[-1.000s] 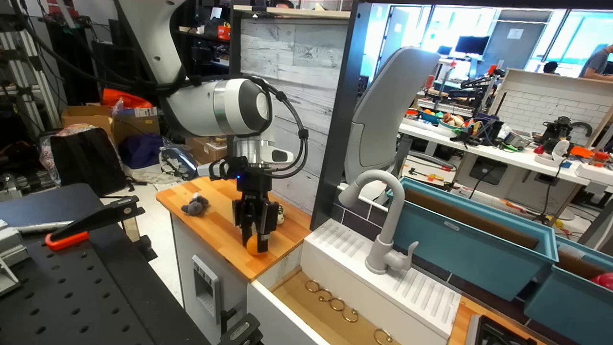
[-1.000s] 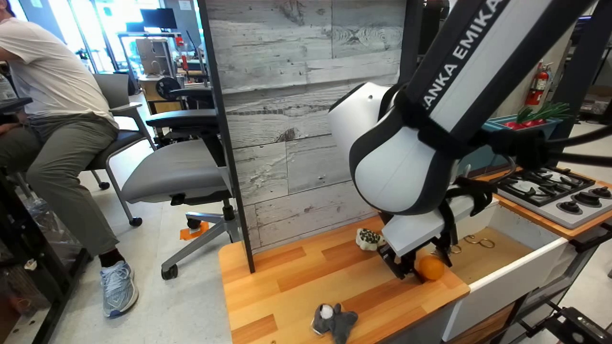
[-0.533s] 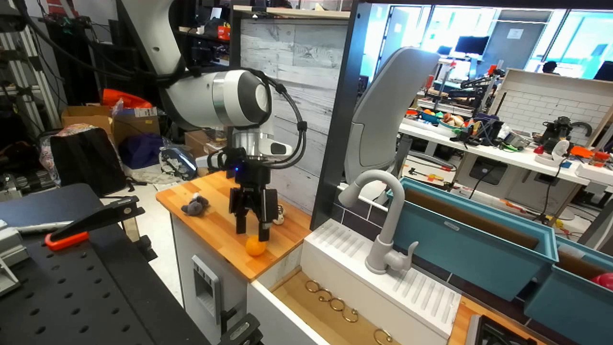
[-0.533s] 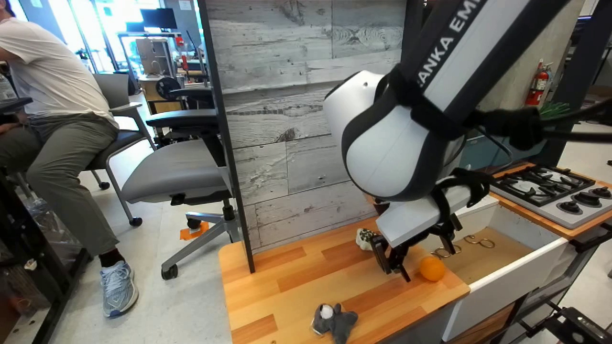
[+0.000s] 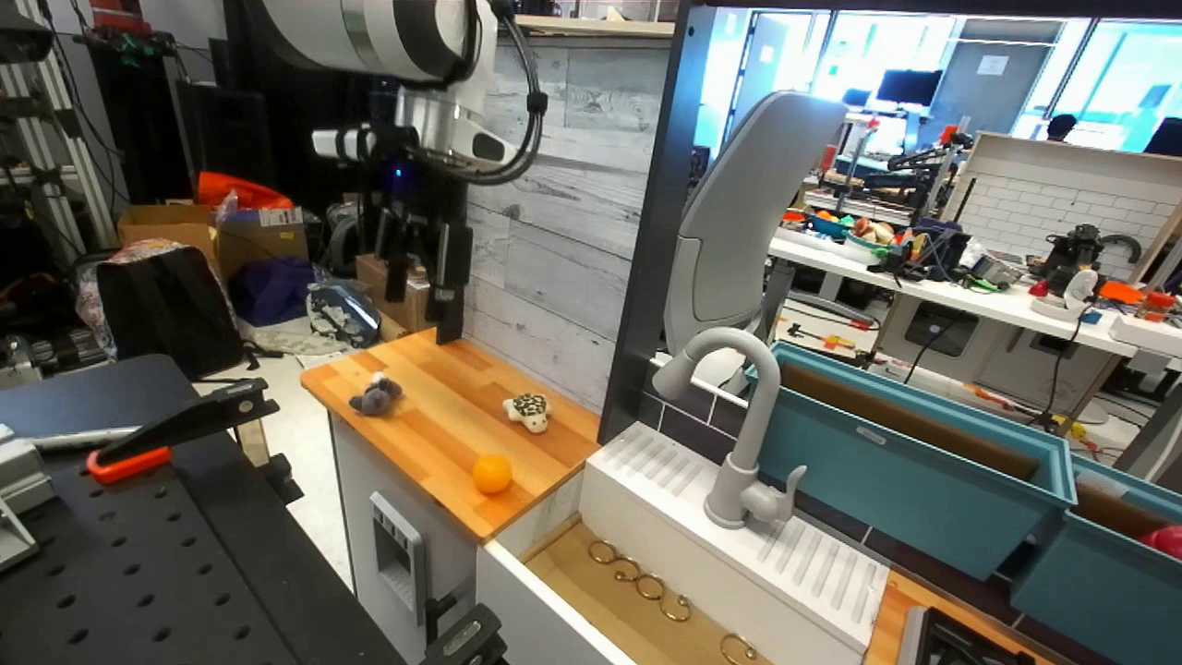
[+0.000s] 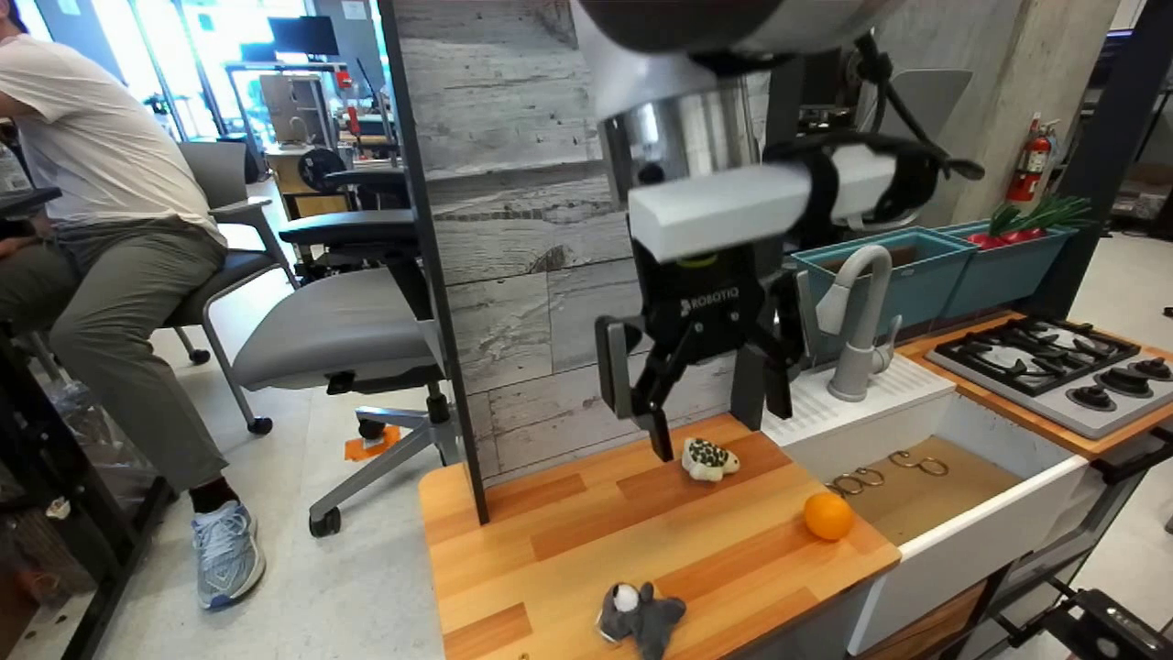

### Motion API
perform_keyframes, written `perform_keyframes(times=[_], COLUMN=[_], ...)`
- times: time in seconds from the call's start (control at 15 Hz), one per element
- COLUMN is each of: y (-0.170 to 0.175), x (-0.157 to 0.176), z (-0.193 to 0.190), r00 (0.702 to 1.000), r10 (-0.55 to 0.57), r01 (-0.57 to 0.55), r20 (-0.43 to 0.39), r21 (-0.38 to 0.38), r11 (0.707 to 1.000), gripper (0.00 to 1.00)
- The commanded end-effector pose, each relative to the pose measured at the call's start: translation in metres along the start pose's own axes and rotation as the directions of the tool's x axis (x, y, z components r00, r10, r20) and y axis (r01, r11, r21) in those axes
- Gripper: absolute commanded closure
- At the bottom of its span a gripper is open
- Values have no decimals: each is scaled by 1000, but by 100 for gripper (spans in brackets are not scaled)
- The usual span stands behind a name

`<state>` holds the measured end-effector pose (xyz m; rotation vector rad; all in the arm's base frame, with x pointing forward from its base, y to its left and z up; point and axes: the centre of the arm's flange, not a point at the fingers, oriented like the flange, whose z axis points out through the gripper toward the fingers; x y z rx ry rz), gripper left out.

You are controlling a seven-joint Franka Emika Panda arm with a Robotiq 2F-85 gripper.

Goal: Move the orange plushie to the right

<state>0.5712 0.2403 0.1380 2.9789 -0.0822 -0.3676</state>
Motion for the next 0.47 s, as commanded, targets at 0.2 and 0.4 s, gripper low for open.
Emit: perform_keyframes(times=[0.2, 0.4], y=[-5, -4], x=[-23, -21], z=[-36, -26], r00=[998, 999], r10=[-45, -42], r01=[47, 43], r20=[-40, -27], r21=[72, 66], r11=[996, 997], gripper=[0, 0])
